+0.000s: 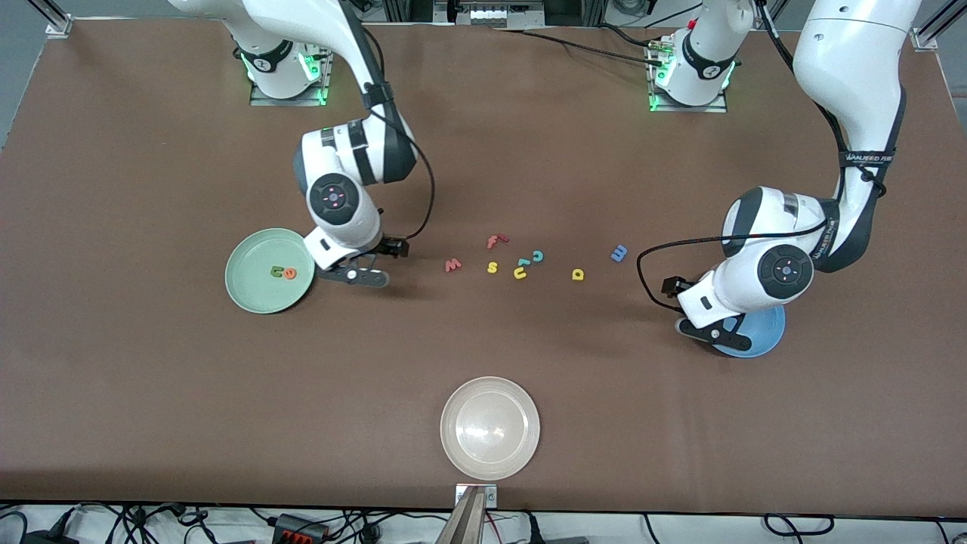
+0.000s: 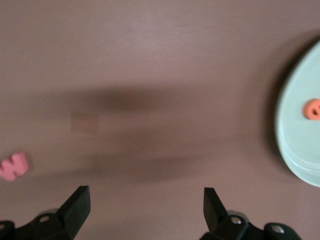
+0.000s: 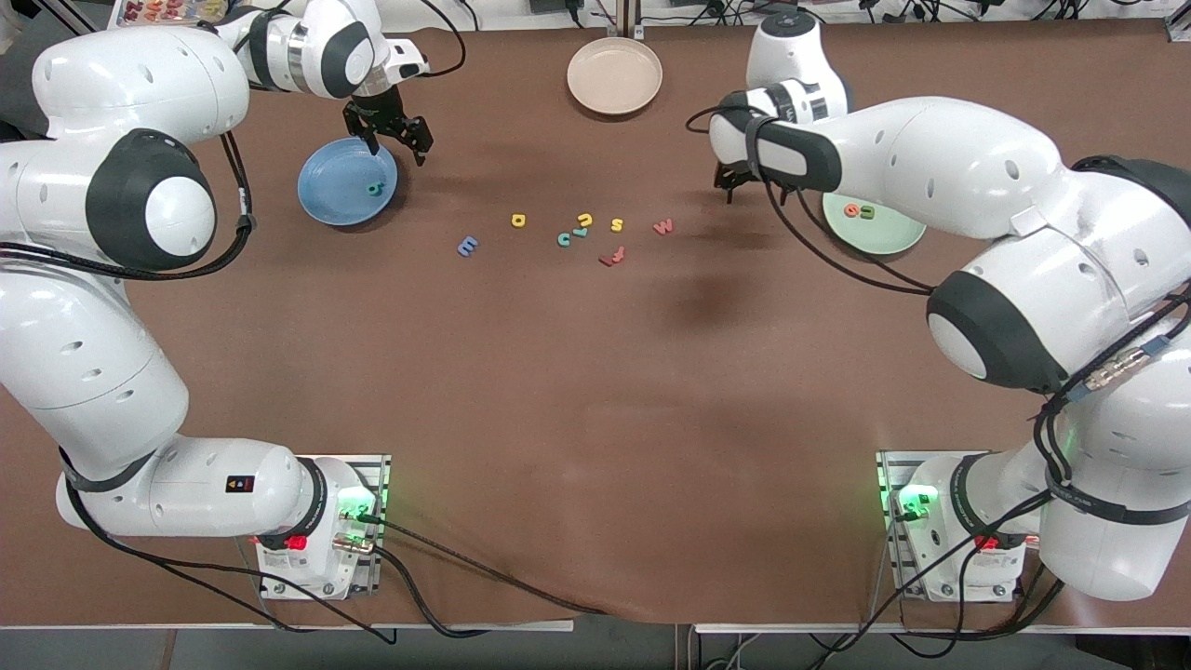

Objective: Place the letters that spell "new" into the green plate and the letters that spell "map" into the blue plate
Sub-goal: 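Move the right gripper to the w while the left gripper reaches the m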

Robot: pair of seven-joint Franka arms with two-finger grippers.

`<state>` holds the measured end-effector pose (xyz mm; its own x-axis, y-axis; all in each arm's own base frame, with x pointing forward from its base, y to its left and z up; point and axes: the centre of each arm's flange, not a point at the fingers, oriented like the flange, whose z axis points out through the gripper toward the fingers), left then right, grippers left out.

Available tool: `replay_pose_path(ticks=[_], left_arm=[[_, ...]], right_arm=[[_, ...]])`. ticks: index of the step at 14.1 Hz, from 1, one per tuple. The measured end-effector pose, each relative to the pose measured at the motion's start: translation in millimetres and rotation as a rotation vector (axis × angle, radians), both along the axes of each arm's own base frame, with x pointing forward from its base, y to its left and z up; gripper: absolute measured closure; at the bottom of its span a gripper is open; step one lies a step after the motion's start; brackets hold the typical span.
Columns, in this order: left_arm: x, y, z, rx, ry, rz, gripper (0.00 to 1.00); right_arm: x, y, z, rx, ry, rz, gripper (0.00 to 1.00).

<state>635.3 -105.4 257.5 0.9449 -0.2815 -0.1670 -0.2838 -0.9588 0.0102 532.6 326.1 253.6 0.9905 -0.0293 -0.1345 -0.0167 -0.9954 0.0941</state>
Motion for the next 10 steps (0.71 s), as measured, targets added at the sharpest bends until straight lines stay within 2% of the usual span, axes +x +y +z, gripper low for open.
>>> replay_pose_path(ticks=[3,5,7,10], left_arm=[[0.6,2.8,-0.1,-0.008,0.002,-0.049,0.00],[1.5,2.0,1.1,-0.012,-0.001,-0.064,0.00],[4.1,1.2,5.1,-0.016,-0.010,-0.083,0.00],[6.9,0.9,9.2,-0.020,-0.019,-0.100,0.00]], right_arm=[[-15.3,32.2,-5.5,0.051,0.034,0.317,0.00],[-18.2,46.7,-3.1,0.077,0.037,0.445,0.00],[-14.8,53.8,3.9,0.098,0.028,0.554,0.00],[-4.1,55.8,14.2,0.146,0.020,0.794,0.00]])
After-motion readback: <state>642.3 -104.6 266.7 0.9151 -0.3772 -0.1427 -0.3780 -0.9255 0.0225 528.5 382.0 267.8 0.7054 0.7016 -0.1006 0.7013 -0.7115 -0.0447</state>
